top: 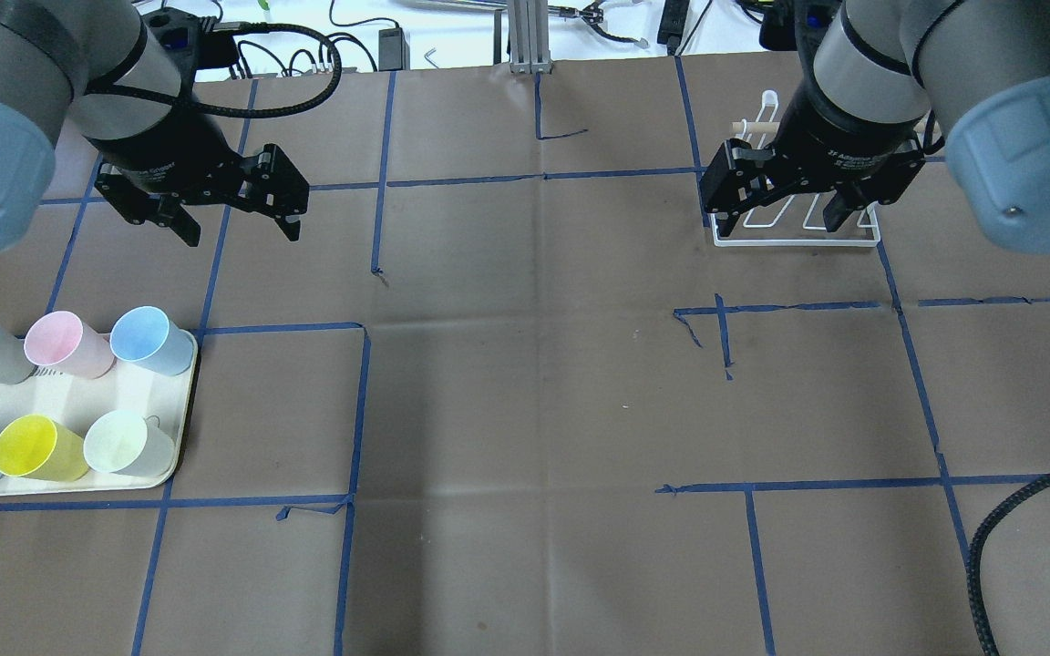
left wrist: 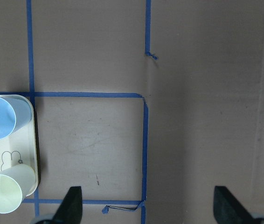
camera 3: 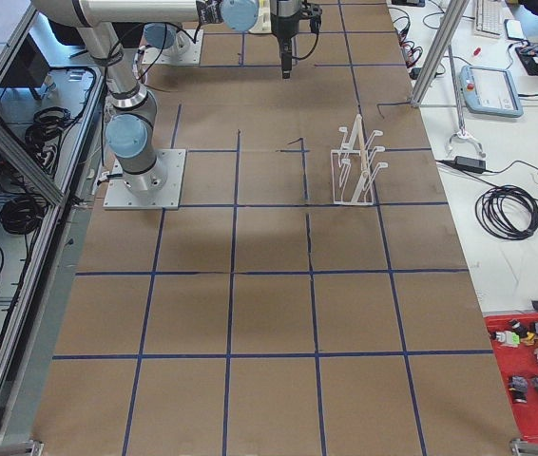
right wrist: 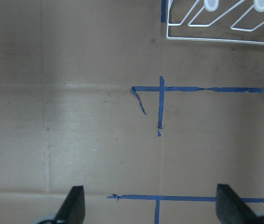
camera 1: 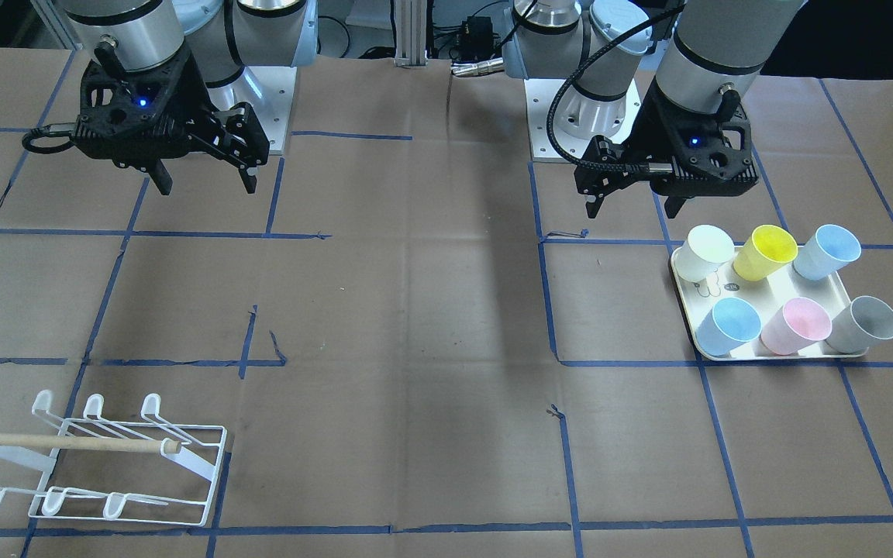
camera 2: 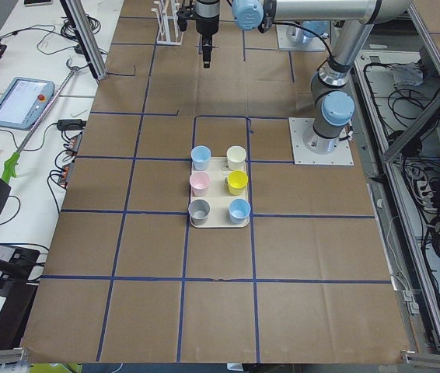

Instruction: Transfer IKEA cup to right arm and place on rack

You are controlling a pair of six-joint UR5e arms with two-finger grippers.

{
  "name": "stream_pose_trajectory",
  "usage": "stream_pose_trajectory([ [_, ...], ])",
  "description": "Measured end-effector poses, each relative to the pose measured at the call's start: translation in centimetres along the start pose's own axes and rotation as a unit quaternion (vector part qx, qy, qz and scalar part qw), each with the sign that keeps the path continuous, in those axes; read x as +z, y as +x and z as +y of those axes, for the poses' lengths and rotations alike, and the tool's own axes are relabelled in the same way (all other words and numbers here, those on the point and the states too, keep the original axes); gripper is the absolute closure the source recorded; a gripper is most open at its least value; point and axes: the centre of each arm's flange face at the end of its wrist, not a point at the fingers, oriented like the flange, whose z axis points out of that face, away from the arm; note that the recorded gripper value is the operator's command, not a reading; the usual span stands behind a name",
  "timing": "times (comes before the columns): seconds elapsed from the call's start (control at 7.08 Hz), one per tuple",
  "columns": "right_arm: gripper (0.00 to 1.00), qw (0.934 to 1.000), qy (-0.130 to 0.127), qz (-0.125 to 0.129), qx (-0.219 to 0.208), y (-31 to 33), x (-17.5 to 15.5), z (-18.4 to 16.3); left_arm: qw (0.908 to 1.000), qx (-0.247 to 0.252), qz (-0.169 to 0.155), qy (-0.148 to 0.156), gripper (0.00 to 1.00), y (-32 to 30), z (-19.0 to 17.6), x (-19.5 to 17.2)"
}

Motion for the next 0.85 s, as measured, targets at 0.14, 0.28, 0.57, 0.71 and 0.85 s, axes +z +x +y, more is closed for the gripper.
stream_pose_trajectory([
  [0.14,0.0,1.0,-0.001,0.0,0.0,0.0,0.06,0.03,1.0,0.001,0.0,0.0,0.0,0.0,-0.04,0.05],
  [0.28,0.0,1.0,-0.001,0.0,0.0,0.0,0.14,0.05,1.0,0.002,0.0,0.0,0.0,0.0,-0.07,0.07],
  [0.57,0.0,1.0,-0.002,0.0,0.0,0.01,0.21,0.05,1.0,0.003,0.0,0.0,0.0,0.0,-0.07,0.08],
  [0.71,0.0,1.0,-0.002,0.0,0.0,0.01,0.2,0.04,1.0,0.003,0.0,0.0,0.0,0.0,-0.07,0.08],
  [0.85,0.0,1.0,-0.002,0.0,0.0,0.01,0.18,0.03,1.0,0.004,0.0,0.0,0.0,0.0,-0.07,0.08],
])
